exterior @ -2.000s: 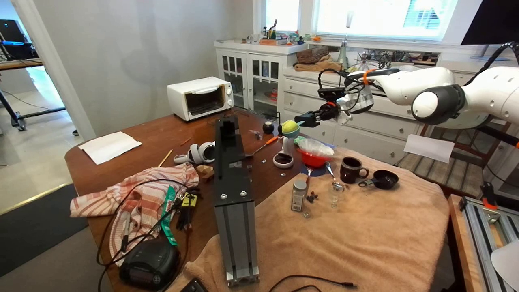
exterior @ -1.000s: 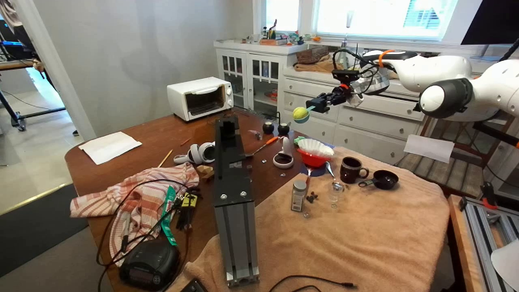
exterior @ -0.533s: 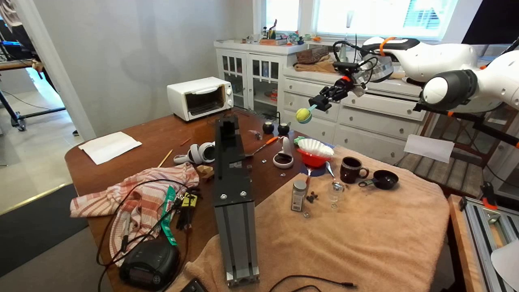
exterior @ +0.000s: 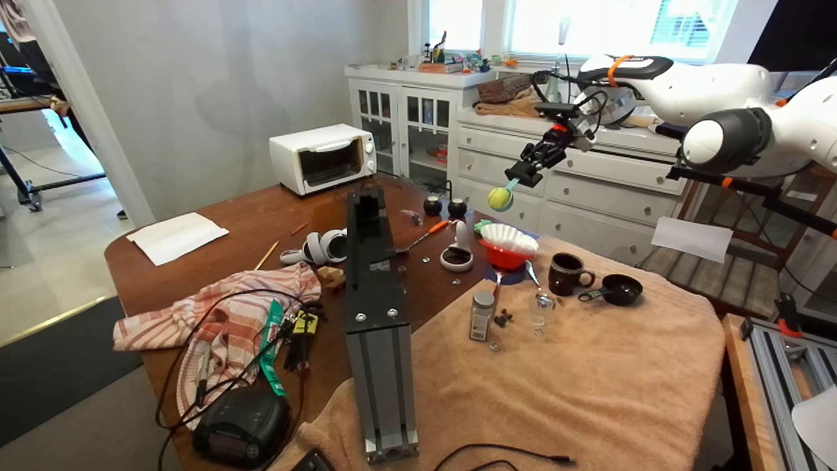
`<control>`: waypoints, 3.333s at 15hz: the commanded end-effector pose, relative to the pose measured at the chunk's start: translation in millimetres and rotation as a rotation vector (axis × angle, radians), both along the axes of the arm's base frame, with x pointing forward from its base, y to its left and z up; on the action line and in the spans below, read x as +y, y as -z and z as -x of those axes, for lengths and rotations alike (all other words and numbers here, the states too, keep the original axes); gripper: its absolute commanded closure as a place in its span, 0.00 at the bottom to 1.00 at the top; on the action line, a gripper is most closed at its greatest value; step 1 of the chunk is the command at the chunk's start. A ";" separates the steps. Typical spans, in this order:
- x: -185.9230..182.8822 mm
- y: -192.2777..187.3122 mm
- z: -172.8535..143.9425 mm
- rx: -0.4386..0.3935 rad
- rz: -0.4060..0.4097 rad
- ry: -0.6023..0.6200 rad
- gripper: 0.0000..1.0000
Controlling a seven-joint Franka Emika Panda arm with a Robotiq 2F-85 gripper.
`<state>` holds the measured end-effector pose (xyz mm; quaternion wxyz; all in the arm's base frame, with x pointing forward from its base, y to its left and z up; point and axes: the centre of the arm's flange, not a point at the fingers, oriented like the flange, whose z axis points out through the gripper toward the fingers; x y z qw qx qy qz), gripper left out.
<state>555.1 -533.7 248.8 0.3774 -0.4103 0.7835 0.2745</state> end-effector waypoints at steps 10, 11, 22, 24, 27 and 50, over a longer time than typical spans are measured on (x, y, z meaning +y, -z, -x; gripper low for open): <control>28.2 -6.8 24.9 0.118 0.105 -0.111 0.78; 28.9 -6.9 25.1 0.118 0.106 -0.124 0.78; 69.4 -30.5 52.4 0.042 0.196 -0.227 0.78; 68.9 -41.1 52.5 0.021 0.203 -0.233 0.78; 70.3 -54.6 50.2 0.003 0.206 -0.248 0.78; 49.9 -60.4 -5.8 0.005 0.322 -0.328 0.78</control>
